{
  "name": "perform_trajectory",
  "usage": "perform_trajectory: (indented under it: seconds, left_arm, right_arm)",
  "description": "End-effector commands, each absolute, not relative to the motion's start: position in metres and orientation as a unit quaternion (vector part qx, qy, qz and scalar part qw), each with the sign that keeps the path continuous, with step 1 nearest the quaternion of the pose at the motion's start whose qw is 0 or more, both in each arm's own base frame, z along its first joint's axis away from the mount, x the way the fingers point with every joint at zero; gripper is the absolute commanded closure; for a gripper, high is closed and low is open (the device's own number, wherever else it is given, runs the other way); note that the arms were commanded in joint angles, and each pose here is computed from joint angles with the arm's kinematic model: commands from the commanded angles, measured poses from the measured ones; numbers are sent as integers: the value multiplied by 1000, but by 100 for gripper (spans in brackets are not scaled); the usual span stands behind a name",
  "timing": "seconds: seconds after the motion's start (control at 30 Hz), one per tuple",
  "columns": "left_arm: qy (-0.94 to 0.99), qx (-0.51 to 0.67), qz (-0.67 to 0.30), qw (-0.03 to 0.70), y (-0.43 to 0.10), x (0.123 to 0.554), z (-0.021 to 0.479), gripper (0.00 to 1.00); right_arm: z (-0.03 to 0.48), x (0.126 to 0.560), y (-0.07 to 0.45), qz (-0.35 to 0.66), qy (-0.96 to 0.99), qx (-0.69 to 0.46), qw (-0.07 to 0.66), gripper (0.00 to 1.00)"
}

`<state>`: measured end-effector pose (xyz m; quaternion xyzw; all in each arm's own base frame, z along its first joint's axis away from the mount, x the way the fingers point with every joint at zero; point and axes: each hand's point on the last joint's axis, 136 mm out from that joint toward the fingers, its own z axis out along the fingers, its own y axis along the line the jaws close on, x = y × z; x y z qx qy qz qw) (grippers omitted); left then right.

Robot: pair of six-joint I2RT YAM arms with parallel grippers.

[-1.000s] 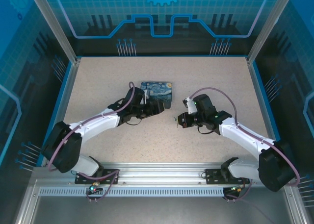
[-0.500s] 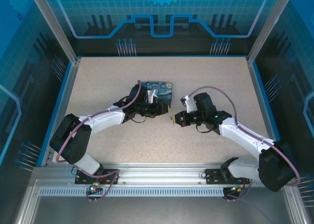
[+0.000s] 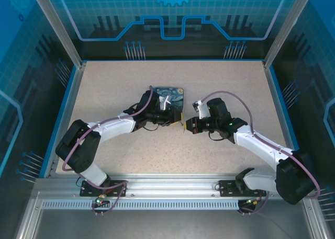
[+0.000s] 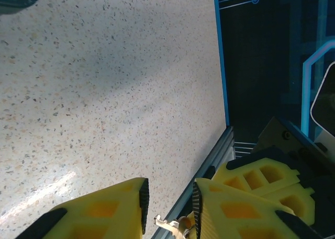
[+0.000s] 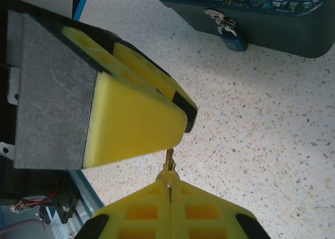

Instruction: Unlock the padlock with the key

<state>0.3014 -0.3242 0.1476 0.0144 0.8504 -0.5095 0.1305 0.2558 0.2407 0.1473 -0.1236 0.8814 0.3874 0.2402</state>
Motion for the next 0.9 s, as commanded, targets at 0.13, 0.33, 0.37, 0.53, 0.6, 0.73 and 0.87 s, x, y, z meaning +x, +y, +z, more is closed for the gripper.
perform_trajectory:
  seconds: [0.13, 0.33, 0.37, 0.53, 0.6, 0.73, 0.87]
  left_arm:
    - [841, 21, -527, 120, -334, 297, 148, 75]
    - [843, 17, -524, 122, -333, 297, 147, 81]
    - [843, 18, -524, 123, -333, 297, 147, 83]
    - [844, 14, -521, 126, -332, 299, 146, 93]
    - [843, 14, -522, 127, -332, 300, 147, 100]
    - [844, 20, -518, 139, -332, 302, 149, 100]
    - [837, 67, -508, 194, -327, 304, 161, 100]
  right_arm:
    - [163, 264, 242, 399, 871, -122, 260, 100]
    - [161, 266, 238, 398, 872, -114, 262, 100]
    - [160, 265, 237, 399, 872, -113, 261, 100]
    - [159, 266, 235, 398, 872, -109, 263, 100]
    - [160, 266, 235, 399, 872, -108, 263, 100]
    - [166, 269, 224, 398, 871, -91, 274, 48]
    - [182, 276, 195, 428, 849, -38, 308, 23]
